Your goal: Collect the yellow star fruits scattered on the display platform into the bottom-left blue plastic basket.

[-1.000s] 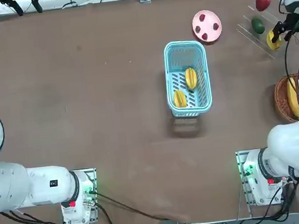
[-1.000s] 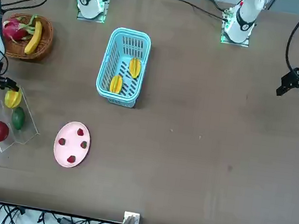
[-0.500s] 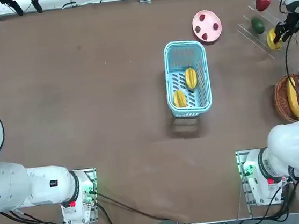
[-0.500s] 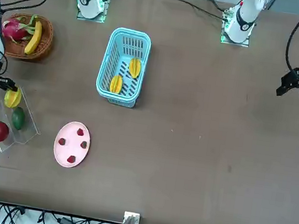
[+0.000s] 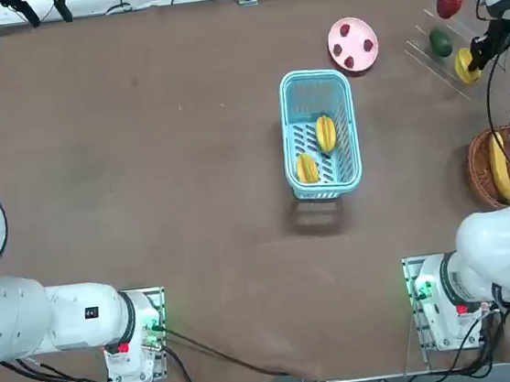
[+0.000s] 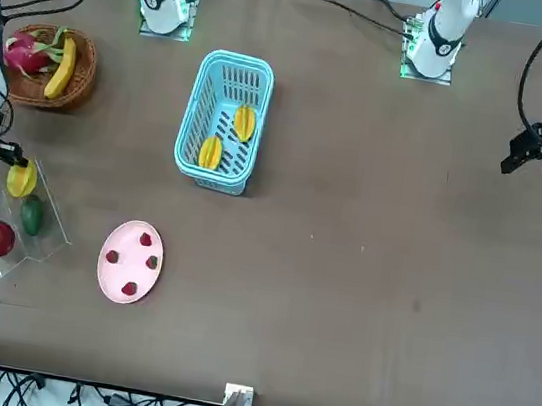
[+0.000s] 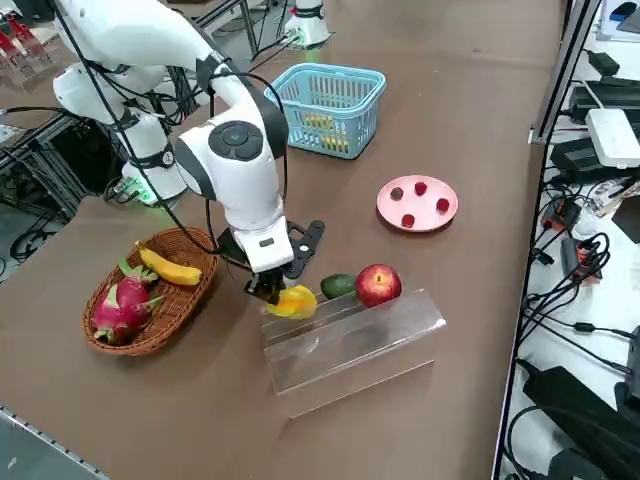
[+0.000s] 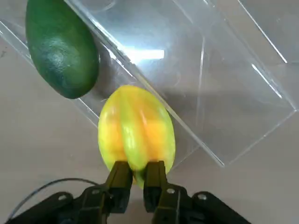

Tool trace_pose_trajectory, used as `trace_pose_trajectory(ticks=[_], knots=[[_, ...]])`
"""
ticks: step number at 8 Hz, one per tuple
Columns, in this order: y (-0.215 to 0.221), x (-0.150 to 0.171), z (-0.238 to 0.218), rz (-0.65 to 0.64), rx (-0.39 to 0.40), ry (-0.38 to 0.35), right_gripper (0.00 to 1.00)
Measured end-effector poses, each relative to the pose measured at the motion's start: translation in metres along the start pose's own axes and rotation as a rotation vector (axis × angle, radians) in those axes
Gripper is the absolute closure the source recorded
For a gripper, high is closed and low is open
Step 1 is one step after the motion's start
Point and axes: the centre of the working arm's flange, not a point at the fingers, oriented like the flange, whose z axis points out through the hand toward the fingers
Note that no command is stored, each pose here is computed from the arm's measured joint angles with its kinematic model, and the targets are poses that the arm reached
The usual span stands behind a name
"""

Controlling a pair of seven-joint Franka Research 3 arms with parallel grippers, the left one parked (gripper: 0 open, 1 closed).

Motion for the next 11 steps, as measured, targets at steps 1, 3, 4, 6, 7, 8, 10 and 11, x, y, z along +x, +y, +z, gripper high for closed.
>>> trace_pose_trajectory(ticks=[1,3,4,6,7,8,10,11], knots=[[0.000,0.000,-0.001,-0.001,0.002,-0.004,0.82],[0.000,0.002,-0.007,-0.001,0.008,-0.020,0.82],[0.001,0.002,-0.013,0.000,0.012,-0.032,0.82],[-0.002,-0.004,-0.028,0.003,0.031,-0.083,0.82],[-0.006,-0.007,-0.039,0.003,0.036,-0.102,0.85],[-0.009,-0.010,-0.048,0.003,0.039,-0.114,0.85],[-0.024,-0.018,-0.070,0.031,0.056,-0.174,0.85],[-0.049,-0.021,-0.090,0.055,0.061,-0.221,0.85]])
